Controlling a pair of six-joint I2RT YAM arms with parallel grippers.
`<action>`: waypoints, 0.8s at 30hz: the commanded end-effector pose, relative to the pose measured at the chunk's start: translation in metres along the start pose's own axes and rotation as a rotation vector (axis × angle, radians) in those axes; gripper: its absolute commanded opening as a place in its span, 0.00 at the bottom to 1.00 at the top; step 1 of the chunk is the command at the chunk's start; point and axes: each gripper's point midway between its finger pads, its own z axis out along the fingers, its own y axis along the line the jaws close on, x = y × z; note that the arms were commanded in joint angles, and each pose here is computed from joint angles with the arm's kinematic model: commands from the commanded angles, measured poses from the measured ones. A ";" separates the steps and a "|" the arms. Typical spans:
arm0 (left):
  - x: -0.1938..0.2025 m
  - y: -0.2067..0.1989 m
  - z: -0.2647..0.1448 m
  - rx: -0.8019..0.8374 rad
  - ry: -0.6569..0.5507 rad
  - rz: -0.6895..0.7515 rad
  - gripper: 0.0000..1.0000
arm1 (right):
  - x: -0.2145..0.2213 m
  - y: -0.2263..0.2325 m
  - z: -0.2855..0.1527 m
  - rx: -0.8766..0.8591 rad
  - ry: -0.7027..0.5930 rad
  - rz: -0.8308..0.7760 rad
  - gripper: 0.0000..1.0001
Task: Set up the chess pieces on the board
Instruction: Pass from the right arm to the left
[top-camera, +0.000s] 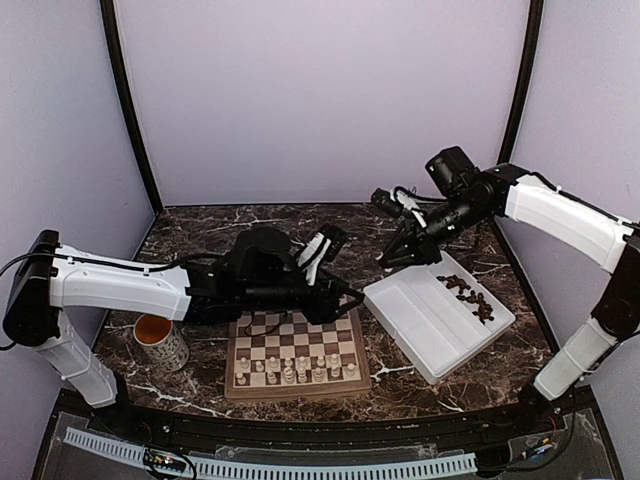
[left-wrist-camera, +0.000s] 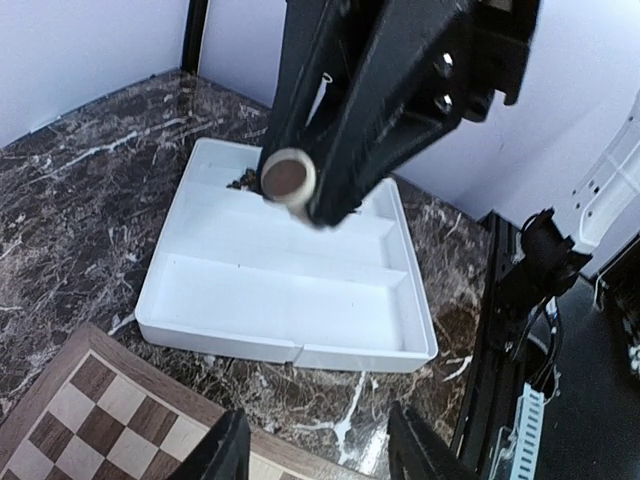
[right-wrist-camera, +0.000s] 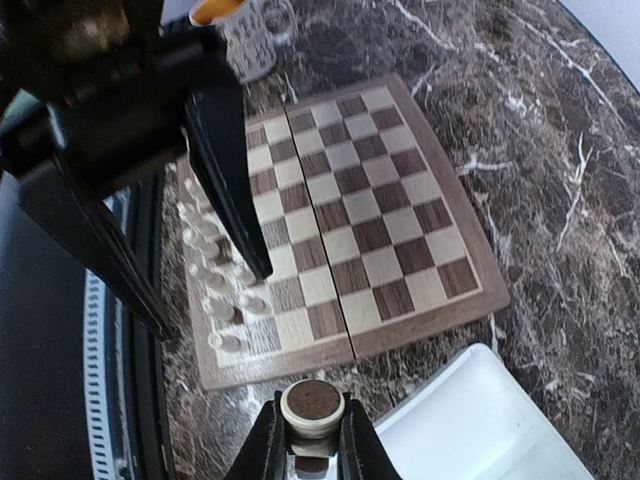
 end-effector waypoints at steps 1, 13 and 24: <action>-0.078 -0.013 -0.047 0.063 -0.471 -0.018 0.50 | -0.059 0.003 -0.048 -0.186 -0.293 0.160 0.12; -0.125 -0.030 -0.044 0.239 -0.794 -0.105 0.50 | -0.112 0.010 -0.104 -0.328 -0.569 0.238 0.14; -0.153 -0.043 -0.025 0.322 -0.825 -0.123 0.42 | -0.108 0.018 -0.106 -0.349 -0.593 0.241 0.15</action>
